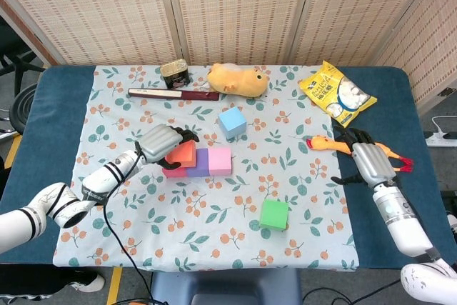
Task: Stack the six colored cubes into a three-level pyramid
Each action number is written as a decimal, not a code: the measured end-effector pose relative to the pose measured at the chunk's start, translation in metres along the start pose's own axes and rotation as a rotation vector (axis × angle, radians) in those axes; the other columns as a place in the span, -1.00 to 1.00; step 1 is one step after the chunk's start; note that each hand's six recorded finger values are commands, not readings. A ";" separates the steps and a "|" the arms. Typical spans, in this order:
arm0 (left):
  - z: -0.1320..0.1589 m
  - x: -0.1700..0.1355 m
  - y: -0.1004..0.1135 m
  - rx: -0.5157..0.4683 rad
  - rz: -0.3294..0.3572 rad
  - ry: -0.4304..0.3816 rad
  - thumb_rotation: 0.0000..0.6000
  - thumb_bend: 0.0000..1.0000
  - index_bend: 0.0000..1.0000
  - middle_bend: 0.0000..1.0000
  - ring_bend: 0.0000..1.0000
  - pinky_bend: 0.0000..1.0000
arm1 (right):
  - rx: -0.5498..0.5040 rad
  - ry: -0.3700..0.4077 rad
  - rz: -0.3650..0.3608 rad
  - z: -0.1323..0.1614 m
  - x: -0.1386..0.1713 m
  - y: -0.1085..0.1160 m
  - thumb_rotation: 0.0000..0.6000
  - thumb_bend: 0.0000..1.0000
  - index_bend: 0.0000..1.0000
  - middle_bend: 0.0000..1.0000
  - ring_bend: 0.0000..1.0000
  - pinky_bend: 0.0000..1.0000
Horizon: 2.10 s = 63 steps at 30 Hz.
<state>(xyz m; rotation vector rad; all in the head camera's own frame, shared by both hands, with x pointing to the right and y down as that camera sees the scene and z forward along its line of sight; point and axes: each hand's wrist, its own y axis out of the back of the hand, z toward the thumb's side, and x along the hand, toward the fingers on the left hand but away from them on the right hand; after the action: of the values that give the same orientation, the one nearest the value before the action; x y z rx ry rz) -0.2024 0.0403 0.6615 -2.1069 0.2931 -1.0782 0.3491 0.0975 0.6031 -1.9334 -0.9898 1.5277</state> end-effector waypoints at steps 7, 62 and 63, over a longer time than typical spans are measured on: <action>0.001 0.004 -0.006 -0.004 -0.026 -0.006 1.00 -0.36 -0.58 -0.50 -0.47 -0.23 | -0.001 -0.007 0.003 -0.001 -0.001 -0.001 1.00 -1.00 -1.00 -0.59 -1.00 -0.99; -0.004 0.007 -0.013 -0.009 -0.065 0.048 1.00 -0.37 -0.62 -0.58 -0.48 -0.23 | -0.004 -0.010 0.012 -0.004 -0.006 -0.003 1.00 -1.00 -1.00 -0.59 -1.00 -0.99; -0.004 0.007 -0.013 -0.012 -0.066 0.049 1.00 -0.37 -0.63 -0.58 -0.48 -0.23 | -0.005 -0.010 0.011 -0.004 -0.006 -0.002 1.00 -1.00 -1.00 -0.59 -1.00 -0.99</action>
<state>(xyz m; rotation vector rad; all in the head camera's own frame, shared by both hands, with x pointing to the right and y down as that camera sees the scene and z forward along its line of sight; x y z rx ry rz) -0.2031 0.0435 0.6763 -2.1160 0.2564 -1.1707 0.3514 0.0947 0.6094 -1.9397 -0.9896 1.5439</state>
